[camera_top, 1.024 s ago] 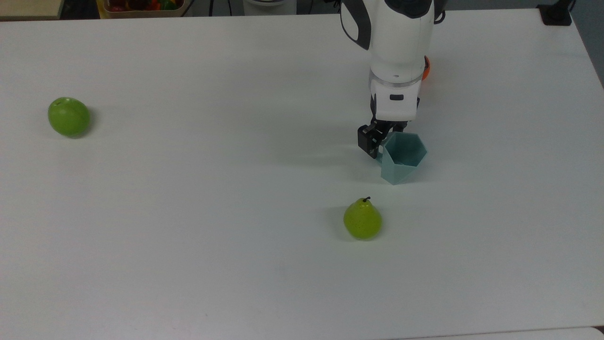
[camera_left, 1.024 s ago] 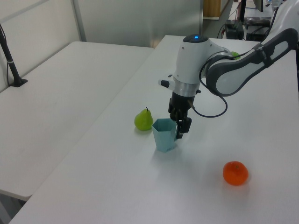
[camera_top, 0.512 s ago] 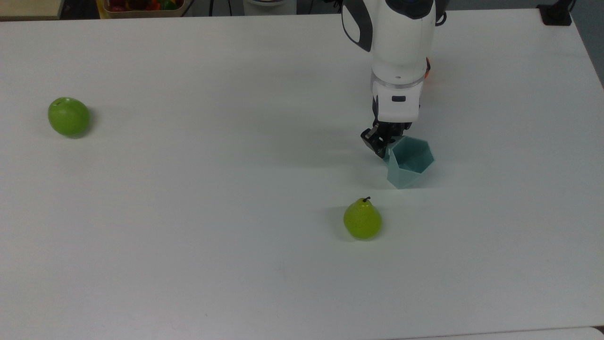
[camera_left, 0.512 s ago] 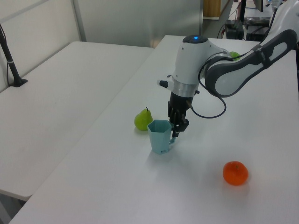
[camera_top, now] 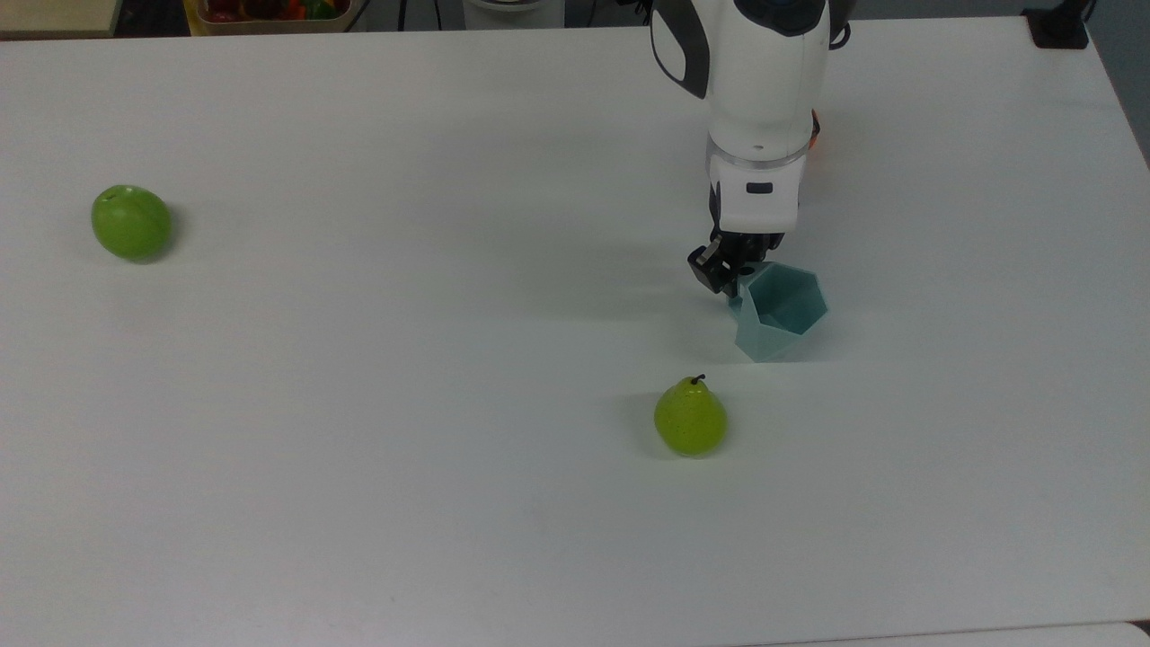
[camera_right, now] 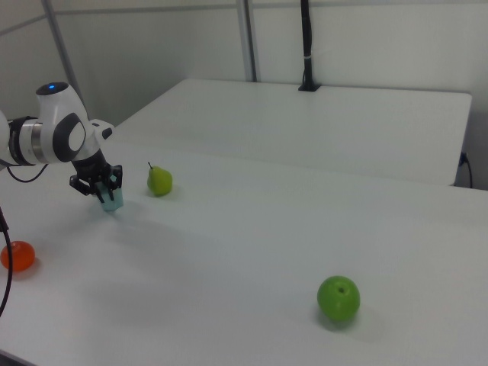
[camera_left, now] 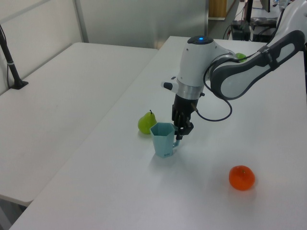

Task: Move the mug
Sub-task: 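Lift the teal mug and carry it away from the pear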

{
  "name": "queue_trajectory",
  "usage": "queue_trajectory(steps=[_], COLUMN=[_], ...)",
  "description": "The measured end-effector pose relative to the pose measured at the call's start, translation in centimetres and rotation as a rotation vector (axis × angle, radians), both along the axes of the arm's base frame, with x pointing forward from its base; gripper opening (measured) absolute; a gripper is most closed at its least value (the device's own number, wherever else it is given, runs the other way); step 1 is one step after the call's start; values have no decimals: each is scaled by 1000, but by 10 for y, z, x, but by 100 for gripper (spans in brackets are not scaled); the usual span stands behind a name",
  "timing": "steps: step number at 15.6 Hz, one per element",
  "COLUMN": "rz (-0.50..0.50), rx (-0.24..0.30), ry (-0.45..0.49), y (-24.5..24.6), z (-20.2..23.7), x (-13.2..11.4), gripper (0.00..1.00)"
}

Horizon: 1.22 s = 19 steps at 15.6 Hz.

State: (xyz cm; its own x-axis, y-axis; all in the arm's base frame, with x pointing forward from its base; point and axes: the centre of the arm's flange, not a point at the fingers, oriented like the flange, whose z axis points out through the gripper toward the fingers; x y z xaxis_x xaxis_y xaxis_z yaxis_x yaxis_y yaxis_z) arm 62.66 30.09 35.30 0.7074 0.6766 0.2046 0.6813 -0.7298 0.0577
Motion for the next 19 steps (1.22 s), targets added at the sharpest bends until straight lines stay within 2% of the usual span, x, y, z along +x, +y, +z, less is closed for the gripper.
queue_trajectory(steps=[5,11,15,19], rz=[-1,-17,-57,-134], rx=[3,17,-22,-51], ry=[-6,-46,18,90], y=[0,-11,-45,-103], z=[4,50,92,148], x=[2,3,-8,-35], gripper=[26,26,26,26])
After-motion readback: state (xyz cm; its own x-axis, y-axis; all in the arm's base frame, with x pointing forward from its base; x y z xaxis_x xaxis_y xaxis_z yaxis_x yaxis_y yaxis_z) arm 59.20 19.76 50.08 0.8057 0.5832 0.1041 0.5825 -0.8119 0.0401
